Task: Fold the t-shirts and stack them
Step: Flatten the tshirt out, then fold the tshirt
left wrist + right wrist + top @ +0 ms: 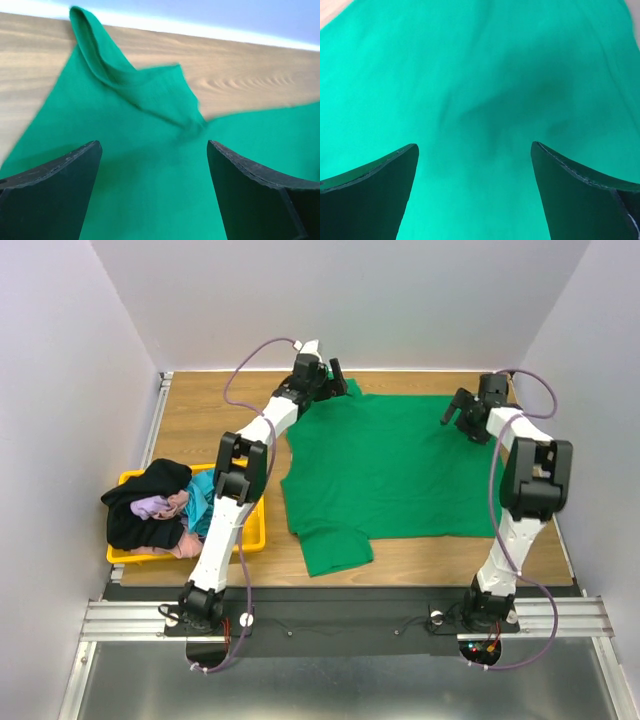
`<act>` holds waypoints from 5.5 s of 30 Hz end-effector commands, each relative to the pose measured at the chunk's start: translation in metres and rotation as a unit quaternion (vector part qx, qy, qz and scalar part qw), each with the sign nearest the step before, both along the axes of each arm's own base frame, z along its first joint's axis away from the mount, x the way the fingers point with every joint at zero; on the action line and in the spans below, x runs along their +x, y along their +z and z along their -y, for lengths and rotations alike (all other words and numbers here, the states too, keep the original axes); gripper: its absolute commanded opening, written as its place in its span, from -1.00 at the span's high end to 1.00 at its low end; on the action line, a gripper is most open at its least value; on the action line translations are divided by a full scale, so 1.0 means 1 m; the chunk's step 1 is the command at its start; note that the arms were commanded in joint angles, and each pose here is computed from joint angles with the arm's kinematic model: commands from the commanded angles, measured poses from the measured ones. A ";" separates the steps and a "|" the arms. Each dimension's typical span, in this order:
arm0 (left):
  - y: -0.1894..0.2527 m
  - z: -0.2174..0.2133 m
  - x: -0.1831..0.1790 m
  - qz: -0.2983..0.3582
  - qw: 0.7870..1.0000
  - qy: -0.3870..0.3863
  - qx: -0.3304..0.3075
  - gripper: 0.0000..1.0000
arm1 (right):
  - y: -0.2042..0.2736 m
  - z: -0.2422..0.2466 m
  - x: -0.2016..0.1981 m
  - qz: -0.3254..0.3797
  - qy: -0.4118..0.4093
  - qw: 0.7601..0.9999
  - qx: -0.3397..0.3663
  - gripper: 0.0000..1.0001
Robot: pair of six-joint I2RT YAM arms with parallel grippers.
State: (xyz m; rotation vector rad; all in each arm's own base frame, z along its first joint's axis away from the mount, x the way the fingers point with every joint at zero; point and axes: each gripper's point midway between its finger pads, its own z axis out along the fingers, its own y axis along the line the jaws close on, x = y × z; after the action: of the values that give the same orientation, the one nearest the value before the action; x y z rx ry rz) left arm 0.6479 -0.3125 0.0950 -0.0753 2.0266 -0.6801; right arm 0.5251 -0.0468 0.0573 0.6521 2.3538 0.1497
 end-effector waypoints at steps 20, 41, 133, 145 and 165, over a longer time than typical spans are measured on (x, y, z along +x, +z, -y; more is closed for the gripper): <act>0.017 -0.054 -0.460 -0.148 0.989 -0.003 0.008 -0.97 | 0.108 -0.008 -0.243 0.186 -0.184 0.964 0.052 -1.00; -0.073 -0.065 -0.527 -0.282 0.946 -0.002 0.163 -0.23 | 0.057 0.004 -0.262 0.113 -0.209 0.971 0.012 -1.00; 0.090 -0.032 -0.376 -0.058 0.997 -0.032 0.031 1.00 | 0.026 0.049 -0.220 0.061 -0.286 0.956 0.002 0.99; 0.100 -0.029 -0.294 -0.052 0.998 0.015 0.018 1.00 | 0.042 0.058 -0.173 0.067 -0.268 0.961 -0.003 0.99; 0.074 -0.044 -0.171 -0.059 0.994 0.082 0.047 1.00 | 0.010 0.081 -0.107 0.039 -0.256 0.965 -0.033 0.99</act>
State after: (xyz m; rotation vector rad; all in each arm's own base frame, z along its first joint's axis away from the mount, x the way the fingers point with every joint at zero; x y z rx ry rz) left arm 0.4537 -0.2718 0.1528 -0.2112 2.1885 -0.4890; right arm 0.3914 -0.1159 0.0474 1.2152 2.1157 -0.1280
